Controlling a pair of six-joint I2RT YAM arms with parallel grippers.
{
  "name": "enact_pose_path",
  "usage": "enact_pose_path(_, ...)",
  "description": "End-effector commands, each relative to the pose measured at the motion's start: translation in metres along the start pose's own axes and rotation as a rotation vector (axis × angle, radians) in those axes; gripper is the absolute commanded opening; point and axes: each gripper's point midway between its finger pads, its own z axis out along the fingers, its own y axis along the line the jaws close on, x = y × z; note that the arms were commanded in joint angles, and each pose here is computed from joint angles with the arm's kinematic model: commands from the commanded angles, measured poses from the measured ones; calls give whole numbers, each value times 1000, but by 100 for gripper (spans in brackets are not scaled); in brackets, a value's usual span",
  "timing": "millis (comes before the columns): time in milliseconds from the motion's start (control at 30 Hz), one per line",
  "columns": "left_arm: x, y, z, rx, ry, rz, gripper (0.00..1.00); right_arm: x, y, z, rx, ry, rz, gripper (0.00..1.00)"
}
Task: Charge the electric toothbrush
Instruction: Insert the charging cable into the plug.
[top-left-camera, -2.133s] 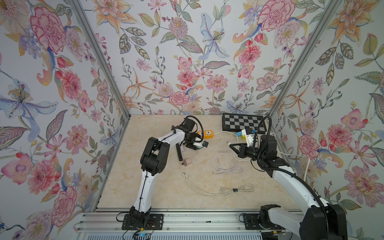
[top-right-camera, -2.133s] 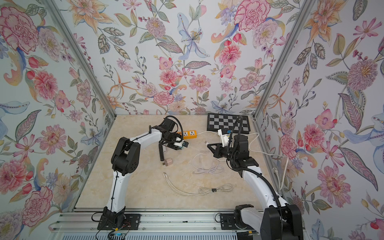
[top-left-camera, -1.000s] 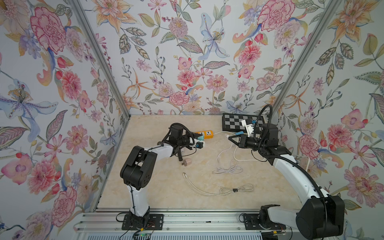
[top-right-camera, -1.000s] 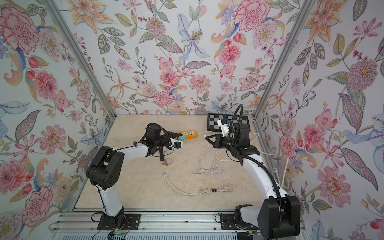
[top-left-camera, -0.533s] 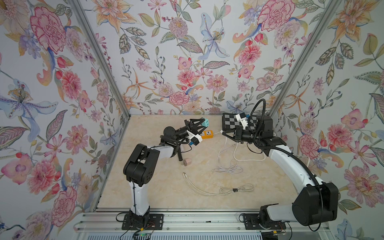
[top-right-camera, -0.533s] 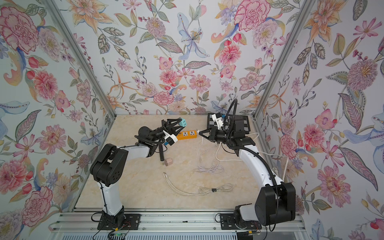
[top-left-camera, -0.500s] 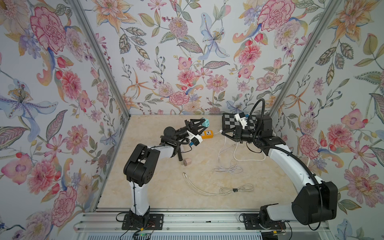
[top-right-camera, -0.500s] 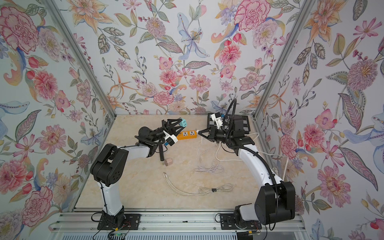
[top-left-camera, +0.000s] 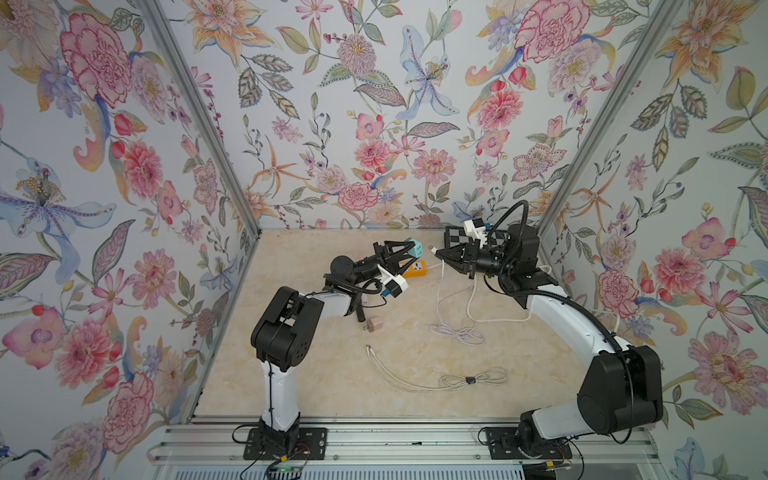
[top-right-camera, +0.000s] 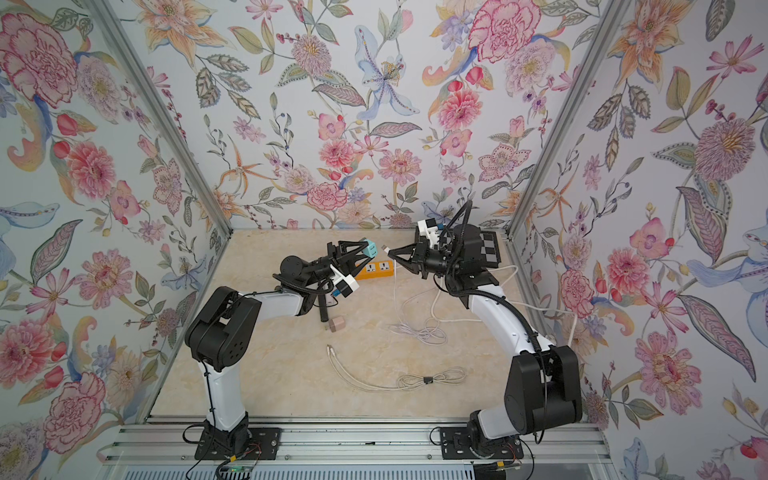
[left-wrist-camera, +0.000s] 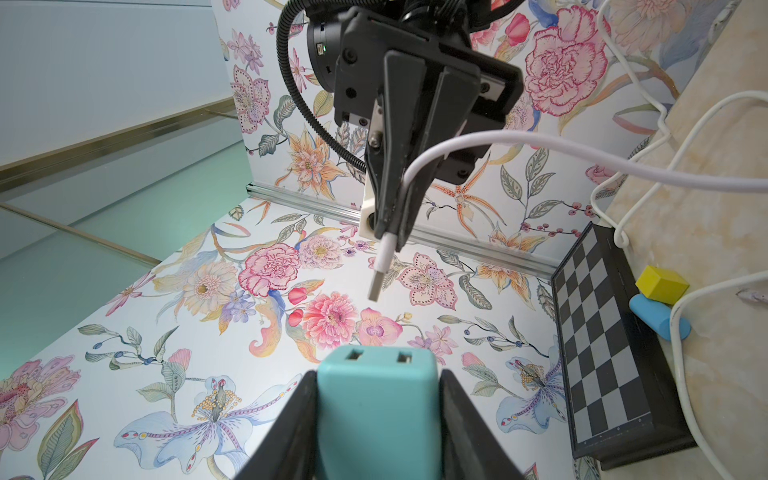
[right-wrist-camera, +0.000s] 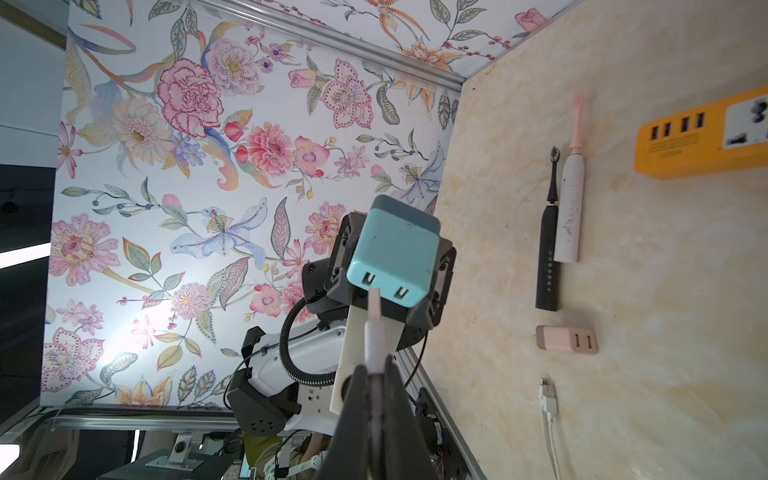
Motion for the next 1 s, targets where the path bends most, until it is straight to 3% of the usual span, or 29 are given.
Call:
enact_pose_path(0, -8, 8, 5, -34, -47, 47, 0, 7, 15, 11, -54, 36, 7, 0)
enact_pose_path(967, -24, 2, 8, -15, -101, 80, 0, -3, 7, 22, -44, 32, 58, 0)
